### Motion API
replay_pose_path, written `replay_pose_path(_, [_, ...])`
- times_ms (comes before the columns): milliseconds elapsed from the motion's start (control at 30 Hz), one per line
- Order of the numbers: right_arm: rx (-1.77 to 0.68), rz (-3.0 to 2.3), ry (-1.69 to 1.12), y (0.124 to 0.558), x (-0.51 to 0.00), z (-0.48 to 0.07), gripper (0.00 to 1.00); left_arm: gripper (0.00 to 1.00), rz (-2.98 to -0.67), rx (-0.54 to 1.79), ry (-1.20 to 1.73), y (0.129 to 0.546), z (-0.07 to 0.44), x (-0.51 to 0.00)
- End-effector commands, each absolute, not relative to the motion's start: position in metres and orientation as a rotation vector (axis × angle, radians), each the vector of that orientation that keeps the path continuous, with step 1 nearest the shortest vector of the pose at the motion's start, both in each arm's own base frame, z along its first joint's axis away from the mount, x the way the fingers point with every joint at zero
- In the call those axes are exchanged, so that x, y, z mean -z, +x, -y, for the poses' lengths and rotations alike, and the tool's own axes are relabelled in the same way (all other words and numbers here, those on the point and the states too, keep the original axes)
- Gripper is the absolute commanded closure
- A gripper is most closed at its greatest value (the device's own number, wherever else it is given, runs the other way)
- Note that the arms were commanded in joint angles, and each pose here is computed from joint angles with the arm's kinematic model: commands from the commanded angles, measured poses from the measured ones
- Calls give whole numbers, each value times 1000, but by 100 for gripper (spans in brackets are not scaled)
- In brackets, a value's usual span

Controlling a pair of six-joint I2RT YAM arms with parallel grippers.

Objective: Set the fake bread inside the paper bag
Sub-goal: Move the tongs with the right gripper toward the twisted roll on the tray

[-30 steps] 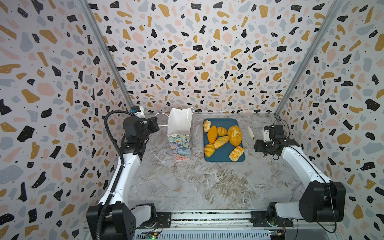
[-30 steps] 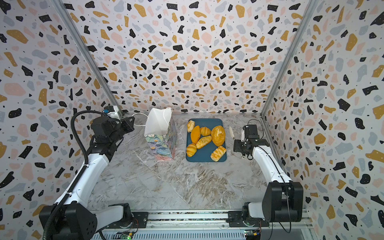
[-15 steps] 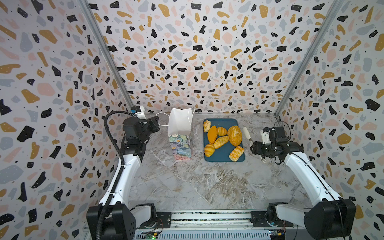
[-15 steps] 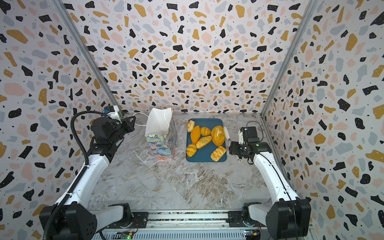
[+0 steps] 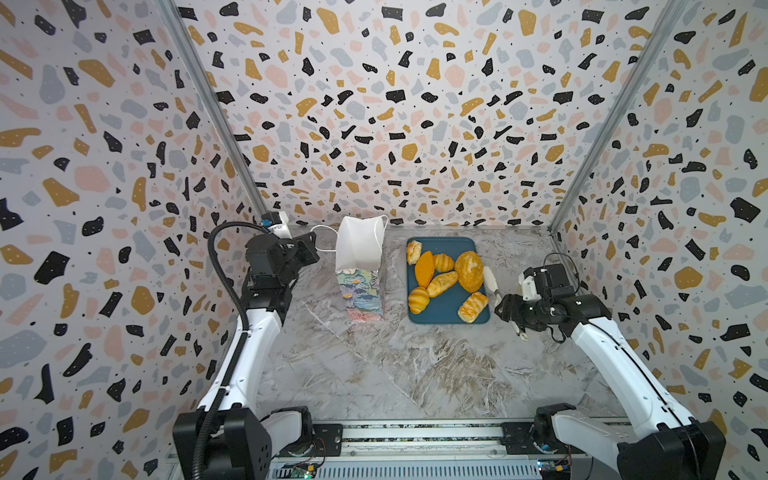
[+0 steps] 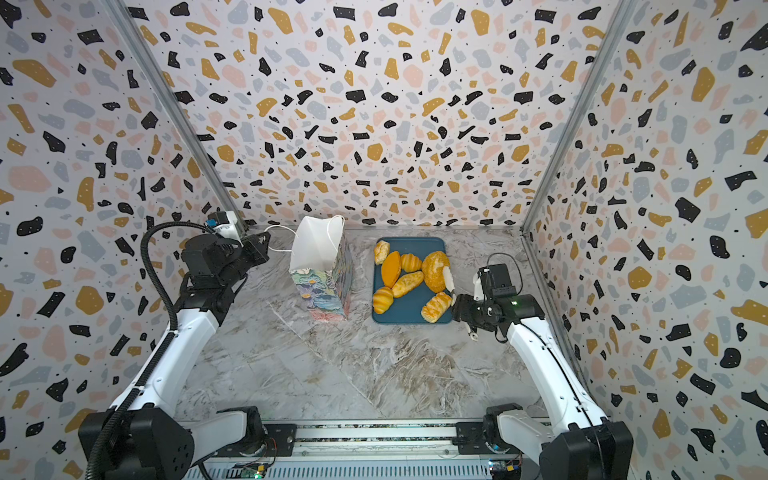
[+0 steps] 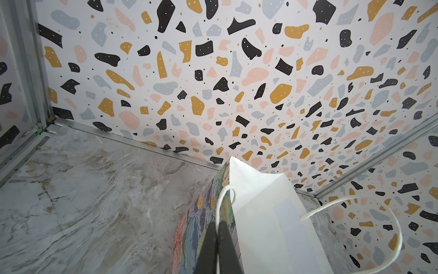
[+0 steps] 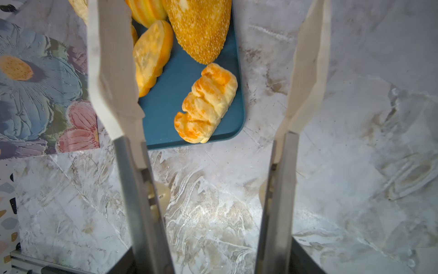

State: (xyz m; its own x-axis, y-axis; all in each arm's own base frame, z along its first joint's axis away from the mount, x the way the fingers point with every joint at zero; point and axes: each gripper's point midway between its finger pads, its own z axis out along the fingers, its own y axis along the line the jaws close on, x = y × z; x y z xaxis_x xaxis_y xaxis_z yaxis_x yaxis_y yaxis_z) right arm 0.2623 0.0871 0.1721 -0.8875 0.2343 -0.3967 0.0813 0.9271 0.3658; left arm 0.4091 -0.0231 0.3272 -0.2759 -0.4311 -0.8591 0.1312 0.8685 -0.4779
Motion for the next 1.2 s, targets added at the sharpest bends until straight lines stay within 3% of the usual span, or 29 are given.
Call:
replay_pose_path(0, [-460, -2647, 276, 252, -173, -88, 33, 100, -1735, 523, -205, 407, 20, -338])
replay_pose_path(1167, [-391, -2765, 296, 237, -125, -152, 38, 100, -1711, 559, -208, 404, 24, -342])
